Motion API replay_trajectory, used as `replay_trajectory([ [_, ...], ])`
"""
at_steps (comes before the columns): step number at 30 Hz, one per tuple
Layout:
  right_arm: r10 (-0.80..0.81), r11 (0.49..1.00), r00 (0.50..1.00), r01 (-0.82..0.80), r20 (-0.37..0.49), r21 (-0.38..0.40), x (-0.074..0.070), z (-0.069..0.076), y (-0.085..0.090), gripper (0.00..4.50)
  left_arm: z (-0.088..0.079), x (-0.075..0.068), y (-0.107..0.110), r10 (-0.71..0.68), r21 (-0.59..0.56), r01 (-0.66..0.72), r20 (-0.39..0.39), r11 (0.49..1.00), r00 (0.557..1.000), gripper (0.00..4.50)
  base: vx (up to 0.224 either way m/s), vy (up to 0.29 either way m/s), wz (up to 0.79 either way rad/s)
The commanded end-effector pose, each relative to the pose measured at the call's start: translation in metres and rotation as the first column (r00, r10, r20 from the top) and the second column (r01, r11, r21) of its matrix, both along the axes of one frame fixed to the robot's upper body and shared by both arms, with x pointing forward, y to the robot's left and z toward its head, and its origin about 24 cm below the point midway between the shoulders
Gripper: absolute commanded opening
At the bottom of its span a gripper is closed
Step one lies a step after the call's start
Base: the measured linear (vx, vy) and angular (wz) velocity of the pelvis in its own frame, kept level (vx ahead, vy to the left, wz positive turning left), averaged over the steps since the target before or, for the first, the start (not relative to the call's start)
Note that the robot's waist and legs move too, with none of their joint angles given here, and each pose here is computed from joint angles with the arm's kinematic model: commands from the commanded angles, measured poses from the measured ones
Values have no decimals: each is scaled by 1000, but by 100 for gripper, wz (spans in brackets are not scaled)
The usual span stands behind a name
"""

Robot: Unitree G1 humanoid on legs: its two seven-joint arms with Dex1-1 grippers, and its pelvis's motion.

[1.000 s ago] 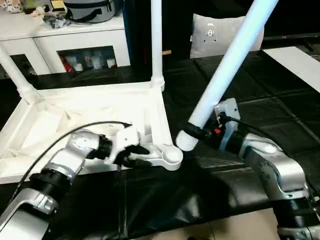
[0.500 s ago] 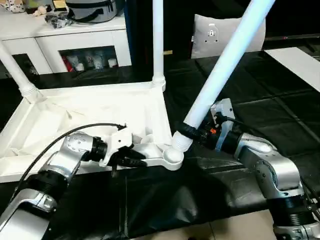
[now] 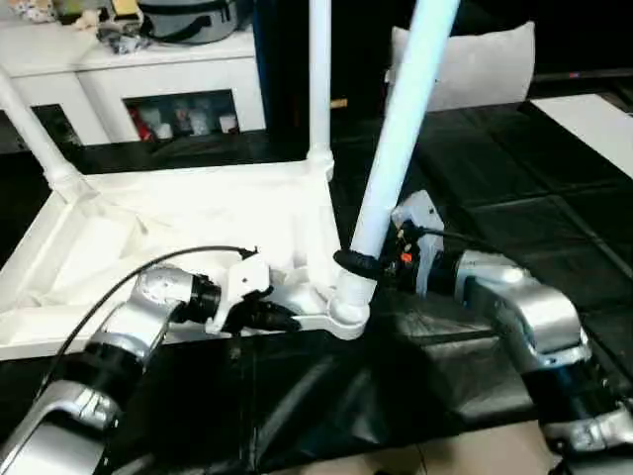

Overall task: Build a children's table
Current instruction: Insert table leg to table base

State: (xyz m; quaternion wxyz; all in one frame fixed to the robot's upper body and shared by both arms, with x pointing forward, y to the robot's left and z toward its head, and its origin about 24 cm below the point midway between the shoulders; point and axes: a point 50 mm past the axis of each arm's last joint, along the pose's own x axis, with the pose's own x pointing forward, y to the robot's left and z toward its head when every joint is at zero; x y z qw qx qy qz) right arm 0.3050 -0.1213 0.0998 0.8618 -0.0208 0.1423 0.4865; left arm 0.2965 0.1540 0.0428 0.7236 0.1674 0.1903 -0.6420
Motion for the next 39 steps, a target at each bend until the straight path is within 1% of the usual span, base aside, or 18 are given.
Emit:
replay_trajectory([
  [1,27,999,999,-28,-32,-30,-2,-6,2,186,-1,-4,-8,10,-52,-10,-6,999,1000,0,0,0,0],
  [4,52,998,998,-52,-27,-21,-2,-5,5,186,-1,-9,-14,34,-43,-34,1,999,999,0,0,0,0],
  [6,63,998,998,-63,-31,-17,-3,-5,6,186,-3,-9,-14,60,-21,-60,1,998,998,0,0,0,0],
  [9,77,997,997,-78,-28,-12,-5,-2,6,186,-2,-3,-17,160,-14,-160,29,987,987,0,0,0,0],
  [11,71,997,997,-71,-15,-4,-3,5,1,186,1,1,-19,219,-20,-218,52,976,974,0,0,0,0],
  [13,68,998,998,-68,-9,-2,-3,8,-2,186,3,2,-19,229,-14,-228,61,973,972,0,0,0,0],
  [14,68,998,998,-68,-9,-1,-3,8,-3,186,3,2,-19,228,-13,-228,62,974,972,0,0,0,0],
  [16,78,997,997,-78,-19,-17,-3,8,-9,186,8,0,-22,208,-32,-206,61,978,976,0,0,0,0],
  [18,78,997,997,-78,-20,-18,-3,8,-9,186,8,-1,-22,206,-33,-204,61,978,977,0,0,0,0],
  [19,71,997,997,-72,-29,-39,-3,4,-13,186,10,-4,-26,161,-49,-157,74,986,984,0,0,0,0],
  [20,71,997,997,-72,-29,-39,-3,4,-13,186,10,-4,-26,161,-49,-157,74,986,984,0,0,0,0],
  [21,57,997,998,-58,-37,-42,-2,0,-14,186,9,-9,-28,115,-43,-111,79,993,990,0,0,0,0],
  [23,53,998,998,-55,-39,-41,-1,-1,-14,186,8,-10,-28,104,-39,-101,80,994,991,0,0,0,0],
  [25,52,998,997,-53,-55,-31,0,-7,-9,186,9,-11,-29,94,-41,-91,81,995,992,0,0,0,0],
  [29,55,998,996,-57,-68,-25,1,-11,-6,186,9,-12,-30,75,-38,-72,78,997,994,0,0,0,0],
  [33,80,996,993,-84,-90,-41,4,-16,-2,186,10,-11,-30,68,-39,-65,84,997,994,0,0,0,0],
  [38,82,994,992,-89,-96,-61,7,-21,-2,186,11,-10,-31,47,-32,-44,94,999,994,0,0,0,0],
  [39,74,996,992,-80,-101,-50,8,-22,-4,186,11,-10,-31,48,-34,-45,97,998,994,0,0,0,0],
])
